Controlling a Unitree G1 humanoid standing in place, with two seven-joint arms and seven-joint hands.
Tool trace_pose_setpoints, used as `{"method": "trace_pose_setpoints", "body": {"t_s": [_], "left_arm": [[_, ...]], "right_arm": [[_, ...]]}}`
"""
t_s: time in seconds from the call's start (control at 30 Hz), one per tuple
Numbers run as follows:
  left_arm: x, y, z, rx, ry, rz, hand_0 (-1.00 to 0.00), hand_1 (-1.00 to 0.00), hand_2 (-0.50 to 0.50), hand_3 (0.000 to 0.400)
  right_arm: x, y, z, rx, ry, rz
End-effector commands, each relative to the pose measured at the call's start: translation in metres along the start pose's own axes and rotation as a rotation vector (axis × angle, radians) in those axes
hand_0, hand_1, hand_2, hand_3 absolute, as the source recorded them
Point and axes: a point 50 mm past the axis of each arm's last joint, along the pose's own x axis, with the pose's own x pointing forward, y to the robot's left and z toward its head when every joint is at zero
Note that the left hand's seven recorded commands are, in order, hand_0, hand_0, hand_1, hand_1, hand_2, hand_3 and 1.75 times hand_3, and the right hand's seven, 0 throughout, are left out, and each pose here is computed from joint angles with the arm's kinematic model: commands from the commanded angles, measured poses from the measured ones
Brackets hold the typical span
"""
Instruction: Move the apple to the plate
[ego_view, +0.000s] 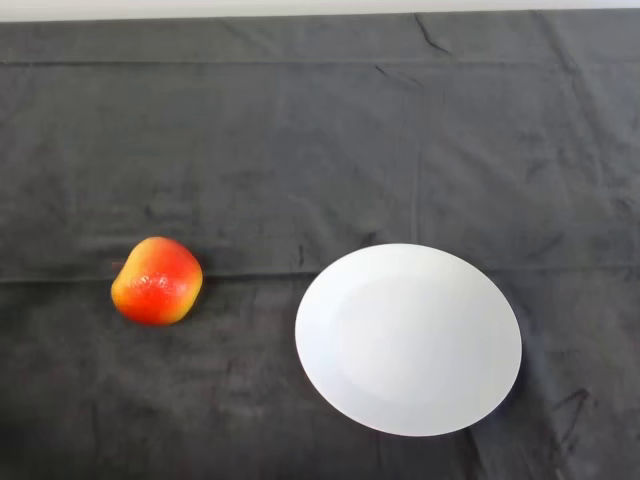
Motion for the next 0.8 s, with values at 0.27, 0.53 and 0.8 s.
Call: {"method": "trace_pose_setpoints", "body": {"t_s": [0.27,0.53,0.8], "left_arm": [[-0.004,-0.017,0.001,0.068,0.022,-0.201,0.0,0.0,0.0,0.0],[-0.012,-0.03,-0.005,0.083,0.078,-0.308,0.0,0.0,0.0,0.0],[-0.021,-0.044,-0.013,0.084,0.147,-0.412,0.0,0.0,0.0,0.0]], "right_arm": [[0.0053,-0.0019,-0.007,0.022,0.03,0.01],[0.0054,-0.0018,-0.0069,0.021,0.03,0.009],[0.0055,-0.0018,-0.0069,0.02,0.03,0.008]]}}
